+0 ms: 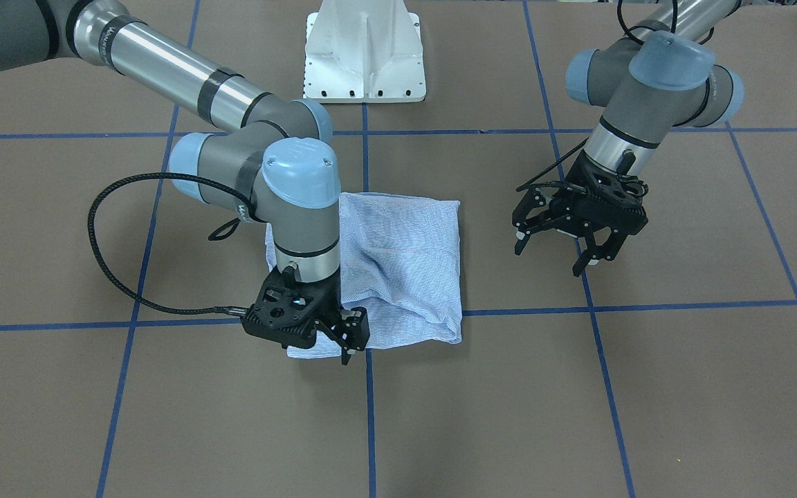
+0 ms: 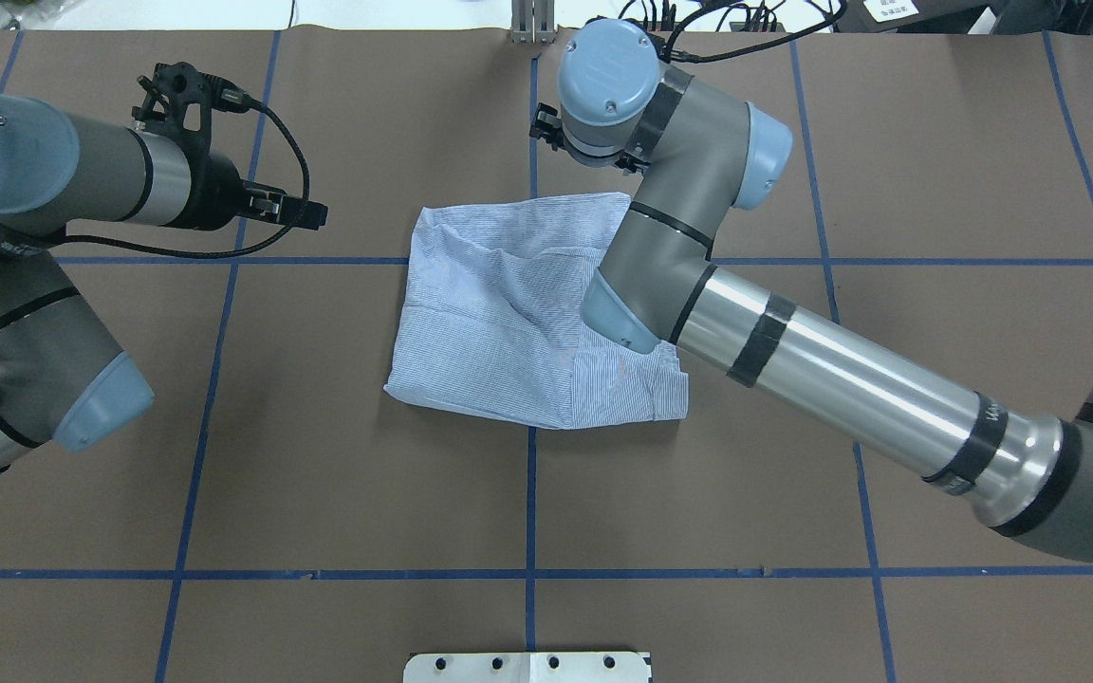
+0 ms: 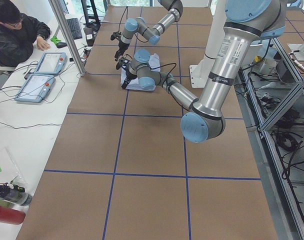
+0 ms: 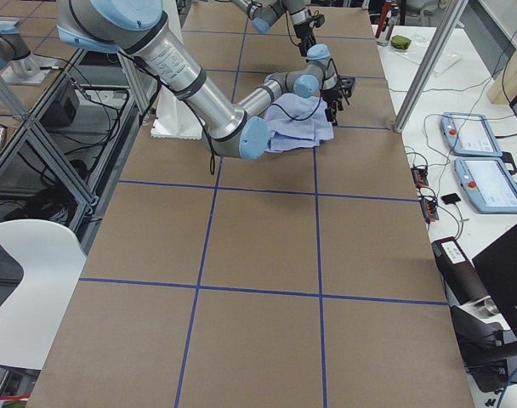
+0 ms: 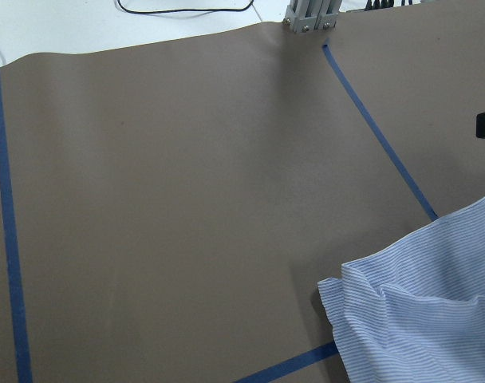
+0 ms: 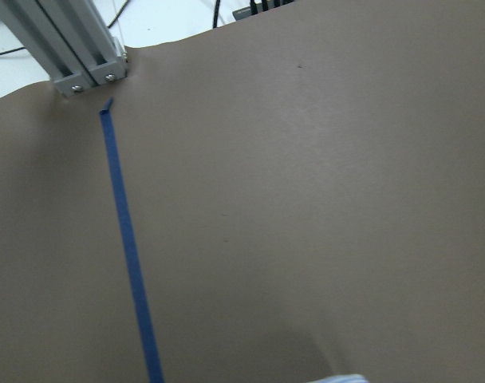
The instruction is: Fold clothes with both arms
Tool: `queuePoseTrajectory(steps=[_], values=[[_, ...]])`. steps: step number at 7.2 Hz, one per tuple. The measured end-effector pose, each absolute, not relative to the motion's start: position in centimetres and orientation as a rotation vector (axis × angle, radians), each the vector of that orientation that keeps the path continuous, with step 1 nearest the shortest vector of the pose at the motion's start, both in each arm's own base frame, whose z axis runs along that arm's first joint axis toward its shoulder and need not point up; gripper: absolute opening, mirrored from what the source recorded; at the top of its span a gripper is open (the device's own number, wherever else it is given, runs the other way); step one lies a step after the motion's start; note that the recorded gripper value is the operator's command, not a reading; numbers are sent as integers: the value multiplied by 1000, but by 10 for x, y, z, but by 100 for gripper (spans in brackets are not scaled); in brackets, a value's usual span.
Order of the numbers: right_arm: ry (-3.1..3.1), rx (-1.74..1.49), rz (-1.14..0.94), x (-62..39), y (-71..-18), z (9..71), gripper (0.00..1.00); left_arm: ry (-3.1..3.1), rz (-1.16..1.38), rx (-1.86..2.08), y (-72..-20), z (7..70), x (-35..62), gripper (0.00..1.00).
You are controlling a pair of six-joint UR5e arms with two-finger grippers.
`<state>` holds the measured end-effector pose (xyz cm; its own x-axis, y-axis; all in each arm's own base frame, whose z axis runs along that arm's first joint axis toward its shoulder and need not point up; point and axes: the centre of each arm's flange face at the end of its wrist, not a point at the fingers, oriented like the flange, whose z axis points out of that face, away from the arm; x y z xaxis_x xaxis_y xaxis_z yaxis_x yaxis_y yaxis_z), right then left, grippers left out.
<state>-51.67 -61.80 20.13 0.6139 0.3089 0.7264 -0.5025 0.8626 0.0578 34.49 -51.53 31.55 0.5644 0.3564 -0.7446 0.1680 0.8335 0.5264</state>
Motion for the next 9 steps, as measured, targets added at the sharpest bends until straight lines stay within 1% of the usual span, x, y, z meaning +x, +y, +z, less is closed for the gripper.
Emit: queuePoseTrajectory(steps=[1,3,5,7,9], values=[[-771,250,413,-476,-605,220,100,972,125,588,-504,326,334,100],[-716,245,243,-384,-574,283,100,893,196,594,-484,340,303,100],[-637,226,32,-271,-538,378,100,775,308,639,-487,357,262,100],[-581,185,-150,-132,-494,481,100,736,349,656,-490,365,246,100],[-599,168,-264,-13,-463,559,100,778,359,624,-493,368,233,100]])
